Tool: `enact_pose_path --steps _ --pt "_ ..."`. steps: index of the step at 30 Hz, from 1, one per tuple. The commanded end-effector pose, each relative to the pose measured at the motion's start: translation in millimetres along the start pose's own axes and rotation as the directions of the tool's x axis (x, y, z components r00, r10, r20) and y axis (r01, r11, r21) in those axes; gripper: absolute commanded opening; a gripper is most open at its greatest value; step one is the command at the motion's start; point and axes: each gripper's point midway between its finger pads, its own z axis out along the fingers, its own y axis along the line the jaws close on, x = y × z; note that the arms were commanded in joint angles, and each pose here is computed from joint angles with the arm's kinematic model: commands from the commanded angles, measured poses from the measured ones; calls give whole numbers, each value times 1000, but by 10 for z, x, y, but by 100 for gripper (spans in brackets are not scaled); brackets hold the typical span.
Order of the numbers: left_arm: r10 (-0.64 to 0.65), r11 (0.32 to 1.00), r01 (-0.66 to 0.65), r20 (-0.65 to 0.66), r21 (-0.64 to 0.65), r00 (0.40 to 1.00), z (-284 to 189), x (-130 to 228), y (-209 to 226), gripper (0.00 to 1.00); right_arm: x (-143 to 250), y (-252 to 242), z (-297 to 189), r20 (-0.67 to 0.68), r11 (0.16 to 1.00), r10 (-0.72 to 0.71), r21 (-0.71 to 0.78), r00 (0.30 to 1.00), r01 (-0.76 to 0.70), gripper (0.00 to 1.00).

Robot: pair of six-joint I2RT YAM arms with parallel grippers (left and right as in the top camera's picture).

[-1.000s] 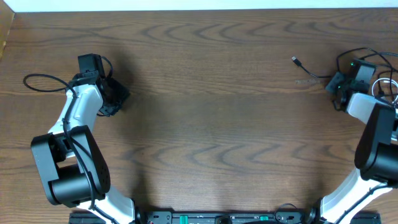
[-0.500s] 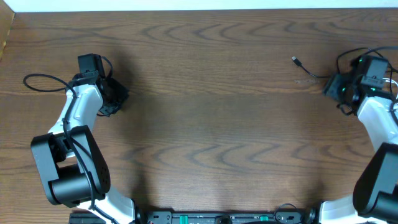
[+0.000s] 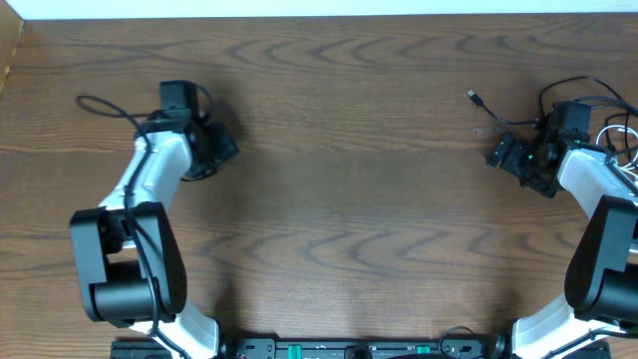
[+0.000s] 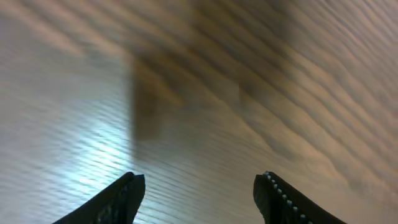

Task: Untangle cables

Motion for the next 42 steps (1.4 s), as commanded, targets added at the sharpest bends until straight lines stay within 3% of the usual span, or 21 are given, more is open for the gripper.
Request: enact_pose_path --steps 1,3,5,12,42 --pt "149 989 -149 -20 7 989 46 121 -140 69 230 -8 214 -87 997 74 -2 993 -75 99" --pt "167 986 -167 -24 13 986 50 159 -205 72 190 5 229 -71 997 81 -8 994 -82 99" --pt "180 984 -180 -27 17 983 54 188 -251 98 146 17 234 -55 994 106 -13 993 -107 99" --pt "190 982 -190 -42 16 981 55 244 -276 98 9 62 237 -1 994 103 -37 995 -103 99" --pt "201 980 -200 -38 21 979 36 256 -316 98 18 57 236 -5 994 104 -36 995 -104 99"
